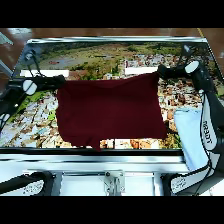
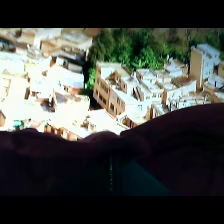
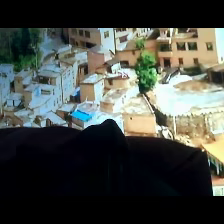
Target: Fold the shirts.
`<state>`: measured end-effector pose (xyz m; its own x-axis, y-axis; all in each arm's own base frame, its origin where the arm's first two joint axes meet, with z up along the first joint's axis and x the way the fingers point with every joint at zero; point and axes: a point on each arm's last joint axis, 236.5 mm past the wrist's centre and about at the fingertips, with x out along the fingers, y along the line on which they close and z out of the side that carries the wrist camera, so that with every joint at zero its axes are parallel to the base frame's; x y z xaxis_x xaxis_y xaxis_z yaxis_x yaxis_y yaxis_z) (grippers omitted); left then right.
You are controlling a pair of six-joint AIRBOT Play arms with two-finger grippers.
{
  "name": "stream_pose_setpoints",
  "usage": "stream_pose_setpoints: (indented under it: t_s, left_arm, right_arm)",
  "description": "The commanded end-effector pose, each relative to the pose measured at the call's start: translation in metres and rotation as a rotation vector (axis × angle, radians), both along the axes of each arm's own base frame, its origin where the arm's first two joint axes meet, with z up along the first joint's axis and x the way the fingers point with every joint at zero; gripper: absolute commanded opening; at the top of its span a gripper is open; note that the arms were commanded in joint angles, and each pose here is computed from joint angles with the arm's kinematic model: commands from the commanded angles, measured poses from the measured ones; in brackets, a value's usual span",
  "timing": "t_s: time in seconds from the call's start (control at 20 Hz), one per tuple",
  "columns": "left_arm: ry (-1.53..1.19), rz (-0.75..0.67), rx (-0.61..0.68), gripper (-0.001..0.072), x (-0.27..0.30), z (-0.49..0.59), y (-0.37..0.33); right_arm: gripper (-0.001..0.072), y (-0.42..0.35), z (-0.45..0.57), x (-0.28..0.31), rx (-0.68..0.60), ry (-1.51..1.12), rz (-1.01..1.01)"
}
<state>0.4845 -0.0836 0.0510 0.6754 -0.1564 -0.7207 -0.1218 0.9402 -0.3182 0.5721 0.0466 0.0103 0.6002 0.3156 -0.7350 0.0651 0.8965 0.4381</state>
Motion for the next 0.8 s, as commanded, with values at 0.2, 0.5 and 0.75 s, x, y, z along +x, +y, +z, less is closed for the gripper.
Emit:
stream_pose_setpoints:
  t_s: [0.2, 0.5, 0.75]
  left_arm:
    - [0.336, -0.016, -0.025, 0.0595, -0.051, -0.034, 0.024]
    - [0.567, -0.094, -0.120, 0.0596, -0.168, -0.021, 0.074]
    - [0.636, 0.033, -0.501, 0.0707, -0.264, -0.109, 0.029]
  right_arm:
    - [0.0673, -0.007, 0.038, -0.021, 0.027, -0.009, 0.053]
    - [0.0514, -0.125, 0.051, -0.158, -0.284, 0.366, 0.116]
    - [0.0680, -0.065, 0.040, -0.199, 0.293, 0.408, 0.209]
